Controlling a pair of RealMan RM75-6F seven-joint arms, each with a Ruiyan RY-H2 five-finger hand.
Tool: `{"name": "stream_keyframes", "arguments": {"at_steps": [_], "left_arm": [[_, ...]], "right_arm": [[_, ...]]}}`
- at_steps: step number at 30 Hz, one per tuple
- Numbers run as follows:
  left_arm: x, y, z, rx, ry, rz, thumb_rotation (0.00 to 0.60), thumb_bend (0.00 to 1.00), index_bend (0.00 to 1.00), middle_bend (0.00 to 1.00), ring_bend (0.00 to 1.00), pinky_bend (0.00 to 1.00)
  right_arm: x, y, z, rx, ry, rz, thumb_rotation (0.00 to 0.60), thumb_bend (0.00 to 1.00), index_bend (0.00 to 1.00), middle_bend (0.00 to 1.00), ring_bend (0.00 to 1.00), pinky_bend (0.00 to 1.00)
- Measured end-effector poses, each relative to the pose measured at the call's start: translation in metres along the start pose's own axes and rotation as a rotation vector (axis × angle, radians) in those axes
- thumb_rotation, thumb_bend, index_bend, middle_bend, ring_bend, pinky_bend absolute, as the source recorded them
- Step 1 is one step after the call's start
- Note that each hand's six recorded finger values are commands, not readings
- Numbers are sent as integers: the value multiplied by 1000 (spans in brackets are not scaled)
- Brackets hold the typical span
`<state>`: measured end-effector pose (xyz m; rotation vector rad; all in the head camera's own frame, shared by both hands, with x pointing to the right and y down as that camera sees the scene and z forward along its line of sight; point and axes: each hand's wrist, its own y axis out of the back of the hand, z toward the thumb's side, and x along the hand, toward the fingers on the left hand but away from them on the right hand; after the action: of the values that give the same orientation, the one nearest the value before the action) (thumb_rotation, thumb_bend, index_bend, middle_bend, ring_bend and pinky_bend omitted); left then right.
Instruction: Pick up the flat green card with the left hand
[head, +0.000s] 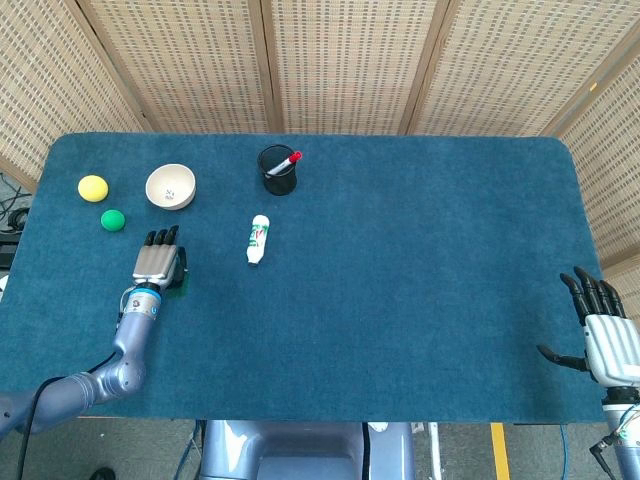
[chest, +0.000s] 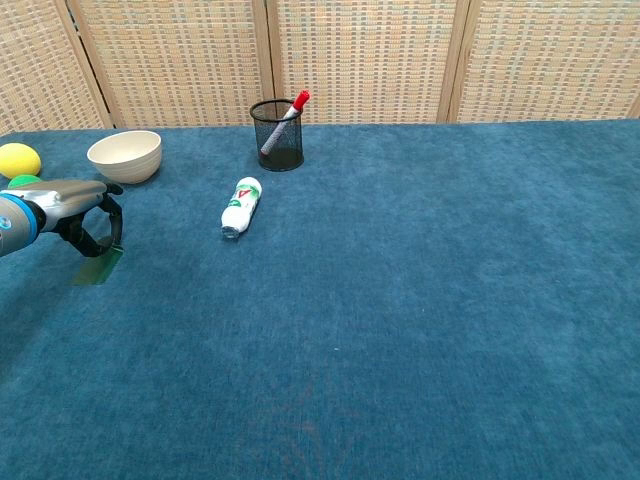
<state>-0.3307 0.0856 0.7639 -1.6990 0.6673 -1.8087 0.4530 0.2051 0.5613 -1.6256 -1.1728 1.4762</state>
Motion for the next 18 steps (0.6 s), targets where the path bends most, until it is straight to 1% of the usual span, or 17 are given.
{"name": "stream_keyframes", "arguments": {"at_steps": [2, 6, 8, 18], "left_arm": [[0, 0, 0, -4, -2, 3, 600, 538, 504, 0, 0, 0], [0, 1, 1, -6, -11, 10, 600, 539, 438, 0, 0, 0], [-1, 1, 1, -9, -16, 11, 600, 538, 425, 0, 0, 0], [-1, -3, -3, -7, -5, -3, 600, 538, 427, 0, 0, 0]], "right_arm": [[0, 0, 0, 0, 0, 1, 600, 0, 0, 0, 0, 0], [0, 0, 0, -2, -2, 2, 600, 0, 0, 0, 0, 0], [0, 0, 0, -3, -2, 3, 600, 0, 0, 0, 0, 0], [0, 0, 0, -6, -1, 3, 600, 0, 0, 0, 0, 0]]}}
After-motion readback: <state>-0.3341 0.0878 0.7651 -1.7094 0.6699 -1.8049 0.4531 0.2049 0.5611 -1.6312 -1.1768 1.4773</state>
